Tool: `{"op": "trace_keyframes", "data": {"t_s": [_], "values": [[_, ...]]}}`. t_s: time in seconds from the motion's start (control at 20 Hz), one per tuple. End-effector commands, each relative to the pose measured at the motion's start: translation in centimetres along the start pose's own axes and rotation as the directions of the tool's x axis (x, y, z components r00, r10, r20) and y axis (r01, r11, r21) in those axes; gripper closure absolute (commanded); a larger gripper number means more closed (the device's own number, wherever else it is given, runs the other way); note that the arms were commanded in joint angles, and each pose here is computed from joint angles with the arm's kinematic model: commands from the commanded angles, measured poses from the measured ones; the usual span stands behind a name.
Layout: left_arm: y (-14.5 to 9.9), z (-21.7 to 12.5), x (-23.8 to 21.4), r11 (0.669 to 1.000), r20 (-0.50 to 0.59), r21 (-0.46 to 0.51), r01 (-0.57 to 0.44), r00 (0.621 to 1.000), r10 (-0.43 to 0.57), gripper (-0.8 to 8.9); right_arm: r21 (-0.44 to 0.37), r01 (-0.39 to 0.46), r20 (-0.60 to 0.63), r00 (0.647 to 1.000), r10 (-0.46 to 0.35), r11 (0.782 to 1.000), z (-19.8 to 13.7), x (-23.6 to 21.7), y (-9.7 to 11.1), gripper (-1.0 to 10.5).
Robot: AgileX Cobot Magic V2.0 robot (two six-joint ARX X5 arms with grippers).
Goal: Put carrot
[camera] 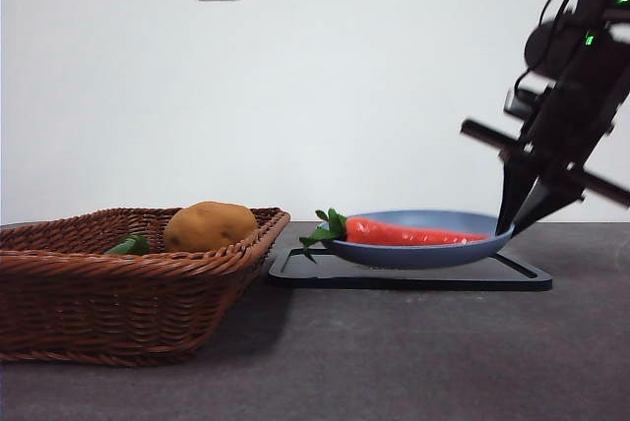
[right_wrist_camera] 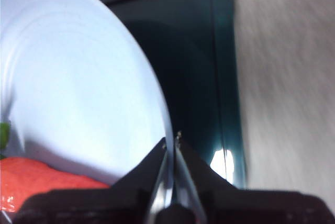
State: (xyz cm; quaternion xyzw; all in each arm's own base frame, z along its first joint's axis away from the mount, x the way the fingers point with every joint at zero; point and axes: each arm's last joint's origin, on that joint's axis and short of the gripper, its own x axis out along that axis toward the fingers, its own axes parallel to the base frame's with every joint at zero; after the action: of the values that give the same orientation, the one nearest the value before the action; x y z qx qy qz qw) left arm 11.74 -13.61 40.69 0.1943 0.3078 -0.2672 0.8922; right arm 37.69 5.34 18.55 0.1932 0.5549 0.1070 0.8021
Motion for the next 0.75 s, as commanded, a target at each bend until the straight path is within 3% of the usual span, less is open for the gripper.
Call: {"op": "trace_keyframes", "data": {"t_s": [0.05, 0.2, 0.45, 0.55, 0.75], "values": [[-0.1, 0.3, -0.1, 1.000, 0.008, -0.013, 0.000, 1.000, 0.000, 5.92, 0.018, -0.008, -0.027, 1.000, 0.008, 1.000, 0.9, 2.1, -0.6, 9.4], [-0.2, 0.5, 0.1, 1.000, 0.013, -0.015, 0.002, 1.000, -0.002, 5.92, 0.023, -0.001, -0.044, 0.999, 0.002, 1.000, 0.9, 3.2, -1.1, 9.2], [-0.2, 0.6, 0.4, 1.000, 0.005, -0.012, 0.001, 1.000, -0.001, 5.92, 0.017, -0.009, -0.023, 1.000, 0.009, 1.000, 1.1, 3.1, -1.1, 7.3], [-0.3, 0.7, 0.5, 1.000, 0.007, -0.012, -0.001, 1.000, 0.001, 5.92, 0.015, -0.009, -0.017, 1.000, 0.009, 1.000, 1.2, 2.5, -1.0, 7.2], [0.1, 1.0, 0.5, 0.989, 0.039, -0.025, -0.147, 0.988, 0.148, 5.94, -0.040, -0.016, 0.023, 1.000, 0.017, 0.999, 1.1, -1.5, 0.3, 7.3]]}}
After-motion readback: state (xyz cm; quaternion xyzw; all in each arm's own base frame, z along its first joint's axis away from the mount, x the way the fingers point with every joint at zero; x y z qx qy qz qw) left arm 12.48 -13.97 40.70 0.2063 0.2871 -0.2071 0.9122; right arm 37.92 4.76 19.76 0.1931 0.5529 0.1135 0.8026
